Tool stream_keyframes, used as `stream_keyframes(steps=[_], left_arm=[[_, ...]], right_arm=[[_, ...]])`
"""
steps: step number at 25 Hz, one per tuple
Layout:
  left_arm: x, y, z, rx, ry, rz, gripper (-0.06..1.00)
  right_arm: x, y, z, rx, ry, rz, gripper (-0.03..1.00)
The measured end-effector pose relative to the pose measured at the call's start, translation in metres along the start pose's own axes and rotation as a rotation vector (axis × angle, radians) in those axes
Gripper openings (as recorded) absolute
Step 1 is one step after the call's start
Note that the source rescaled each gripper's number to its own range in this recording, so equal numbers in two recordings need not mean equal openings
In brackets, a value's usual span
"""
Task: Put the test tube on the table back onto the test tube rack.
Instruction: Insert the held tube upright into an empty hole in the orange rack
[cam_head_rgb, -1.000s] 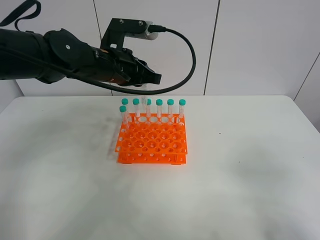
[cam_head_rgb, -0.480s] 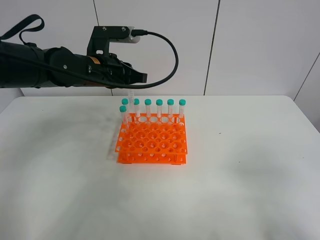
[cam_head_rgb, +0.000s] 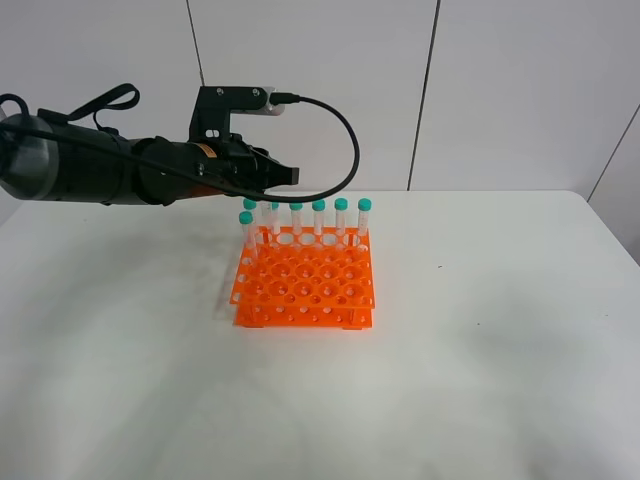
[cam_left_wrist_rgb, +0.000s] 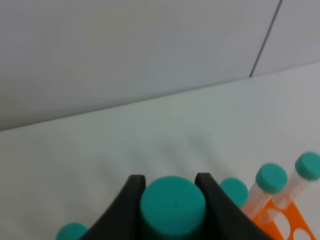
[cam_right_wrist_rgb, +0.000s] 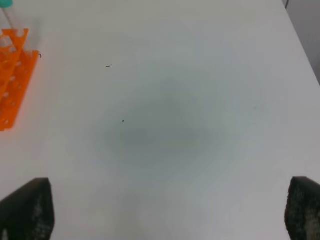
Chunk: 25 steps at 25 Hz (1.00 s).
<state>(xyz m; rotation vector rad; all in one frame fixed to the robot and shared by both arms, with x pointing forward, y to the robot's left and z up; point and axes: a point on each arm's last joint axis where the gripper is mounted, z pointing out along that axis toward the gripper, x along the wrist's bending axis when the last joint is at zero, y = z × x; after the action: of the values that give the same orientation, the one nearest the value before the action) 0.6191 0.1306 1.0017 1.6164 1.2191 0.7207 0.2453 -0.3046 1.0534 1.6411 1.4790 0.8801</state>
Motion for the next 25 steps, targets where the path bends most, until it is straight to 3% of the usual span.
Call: stream_keyframes(steps=[25], left_arm=[[0.002, -0.016, 0.014, 0.007, 0.014, -0.007, 0.00]], right_arm=[[0.000, 0.000, 0.000, 0.000, 0.003, 0.002, 1.00]])
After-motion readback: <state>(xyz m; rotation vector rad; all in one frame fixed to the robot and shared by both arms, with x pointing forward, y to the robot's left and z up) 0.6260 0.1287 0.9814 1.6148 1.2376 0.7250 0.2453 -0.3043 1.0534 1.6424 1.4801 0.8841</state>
